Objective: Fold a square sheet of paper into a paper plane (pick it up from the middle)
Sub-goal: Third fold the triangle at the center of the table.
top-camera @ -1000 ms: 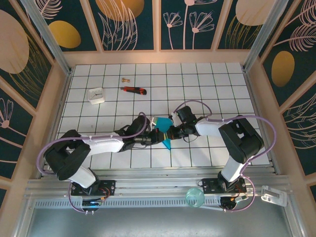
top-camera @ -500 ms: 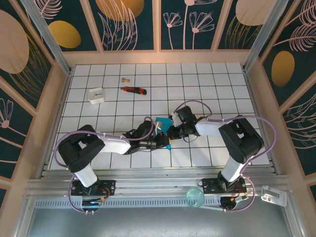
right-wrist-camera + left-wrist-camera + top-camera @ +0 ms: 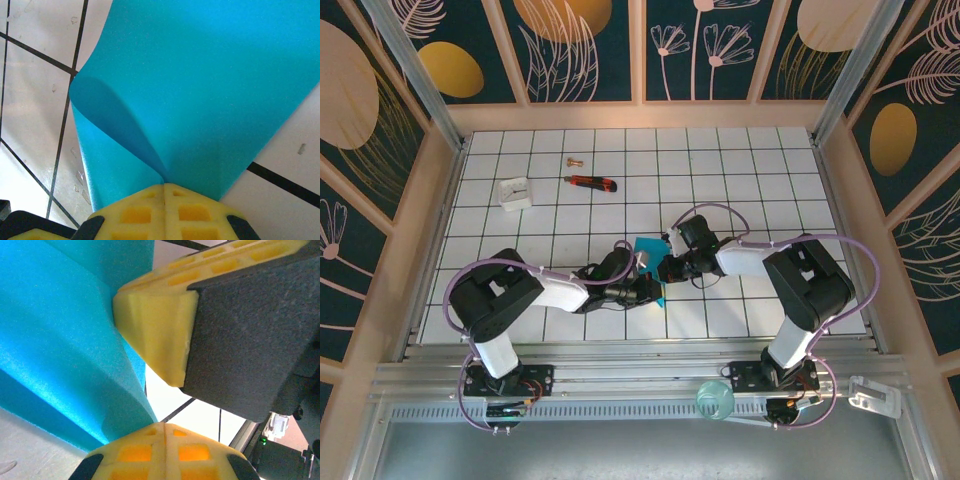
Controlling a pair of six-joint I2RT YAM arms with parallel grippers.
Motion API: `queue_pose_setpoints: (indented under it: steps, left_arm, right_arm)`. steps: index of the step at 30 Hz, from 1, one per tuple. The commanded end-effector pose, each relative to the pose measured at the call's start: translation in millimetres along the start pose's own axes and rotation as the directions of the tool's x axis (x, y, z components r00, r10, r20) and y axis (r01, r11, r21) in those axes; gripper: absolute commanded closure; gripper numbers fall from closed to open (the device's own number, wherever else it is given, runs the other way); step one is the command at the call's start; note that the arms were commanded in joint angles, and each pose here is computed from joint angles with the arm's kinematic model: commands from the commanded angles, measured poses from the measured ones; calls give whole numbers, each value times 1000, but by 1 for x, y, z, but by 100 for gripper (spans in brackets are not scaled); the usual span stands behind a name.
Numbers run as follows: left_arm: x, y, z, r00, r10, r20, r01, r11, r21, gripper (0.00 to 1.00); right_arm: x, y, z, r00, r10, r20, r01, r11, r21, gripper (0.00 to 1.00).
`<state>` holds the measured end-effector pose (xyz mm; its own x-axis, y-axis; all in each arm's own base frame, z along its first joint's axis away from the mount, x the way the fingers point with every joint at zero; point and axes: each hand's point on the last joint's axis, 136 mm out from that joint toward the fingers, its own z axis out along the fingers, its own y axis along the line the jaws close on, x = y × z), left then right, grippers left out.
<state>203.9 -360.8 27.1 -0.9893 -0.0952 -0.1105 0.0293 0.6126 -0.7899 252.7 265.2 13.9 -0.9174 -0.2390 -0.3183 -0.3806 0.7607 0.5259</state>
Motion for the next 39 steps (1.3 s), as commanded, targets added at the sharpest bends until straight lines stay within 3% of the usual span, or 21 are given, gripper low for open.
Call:
queue_pose_setpoints:
  steps: [1, 13, 25, 39]
  left_arm:
    - [8, 5, 4, 999, -11, -45, 10, 1000, -22, 100]
    - [18, 21, 5, 997, -18, -77, 13, 998, -66, 100]
    - [27, 14, 11, 992, 8, -125, -13, 999, -36, 96]
    - [53, 33, 14, 977, 46, -207, -74, 989, -132, 100]
  right_arm:
    - [64, -42, 9, 978, 103, -180, -72, 982, 172, 99]
    - [66, -44, 10, 977, 104, -185, -71, 982, 177, 99]
    - [66, -44, 10, 977, 108, -186, -74, 981, 182, 100]
    - [68, -45, 10, 975, 112, -190, -76, 979, 187, 99]
